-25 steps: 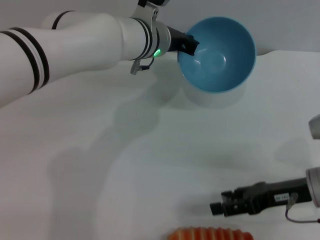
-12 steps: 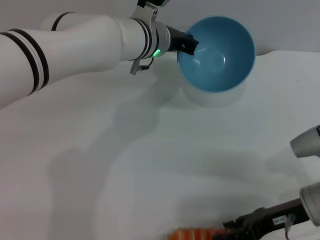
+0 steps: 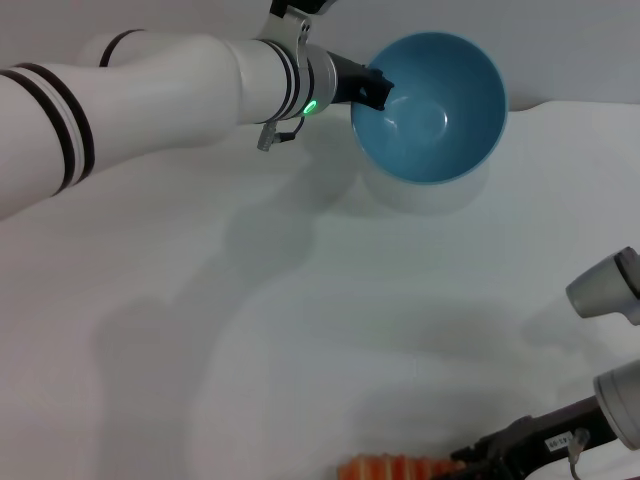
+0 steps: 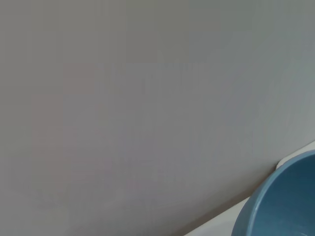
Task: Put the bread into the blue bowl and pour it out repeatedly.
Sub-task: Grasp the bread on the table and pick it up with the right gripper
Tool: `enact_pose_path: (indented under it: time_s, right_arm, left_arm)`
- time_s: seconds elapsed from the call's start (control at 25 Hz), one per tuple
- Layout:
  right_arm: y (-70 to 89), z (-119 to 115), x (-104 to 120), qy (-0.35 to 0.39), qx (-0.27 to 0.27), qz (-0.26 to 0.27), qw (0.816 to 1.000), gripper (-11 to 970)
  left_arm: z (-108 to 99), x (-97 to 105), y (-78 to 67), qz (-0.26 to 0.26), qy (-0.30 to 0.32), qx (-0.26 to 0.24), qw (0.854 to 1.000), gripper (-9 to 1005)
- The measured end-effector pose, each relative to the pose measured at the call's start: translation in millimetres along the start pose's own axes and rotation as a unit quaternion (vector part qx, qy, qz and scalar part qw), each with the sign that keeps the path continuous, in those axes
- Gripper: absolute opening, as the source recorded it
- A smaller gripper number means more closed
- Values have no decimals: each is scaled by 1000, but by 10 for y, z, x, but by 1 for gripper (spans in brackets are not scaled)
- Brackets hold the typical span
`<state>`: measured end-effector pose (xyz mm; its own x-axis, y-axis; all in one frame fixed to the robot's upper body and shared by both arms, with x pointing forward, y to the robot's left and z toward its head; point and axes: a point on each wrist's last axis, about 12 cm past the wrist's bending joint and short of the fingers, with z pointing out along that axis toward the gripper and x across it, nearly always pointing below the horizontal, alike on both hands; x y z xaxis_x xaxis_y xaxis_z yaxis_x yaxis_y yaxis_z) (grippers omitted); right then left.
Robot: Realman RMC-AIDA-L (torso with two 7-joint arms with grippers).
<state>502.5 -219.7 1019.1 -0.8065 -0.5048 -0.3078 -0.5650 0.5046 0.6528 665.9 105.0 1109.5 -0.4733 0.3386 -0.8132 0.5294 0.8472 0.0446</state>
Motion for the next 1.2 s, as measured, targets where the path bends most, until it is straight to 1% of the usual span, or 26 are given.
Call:
enact_pose_path:
  time_s: [0.2,0.44,0.64,0.84,0.92,1.0,1.2]
  right_arm:
    - [-2,28,-6,11,8,-16,1000,646]
    - [4,24,-36,-14,17,-39,999,399]
    - [71,-45,-132,-58,1,-76,995,336]
    - [128,-112,-239,-80,-5,-109,991,274]
    - [119,-174,-284,-93,5,-119,989,243]
    - [103,-288,-343,-116,20,-130,985,219]
    - [103,-725,-441,-180,65,-157,969,186]
  left_arm:
    - [-1,4,4,0,-1,-1,1000,-2]
    - [-7,22,17,-2,-2,-2,1000,-2]
    - [-9,26,20,-3,-2,-2,1000,-1]
    - [-8,35,27,-3,-1,-3,1000,-1]
    - [-8,41,35,-2,-2,-5,1000,-1]
    - [-10,59,49,-2,-4,-9,1000,-1]
    - [-17,100,77,-3,2,-10,1000,-1]
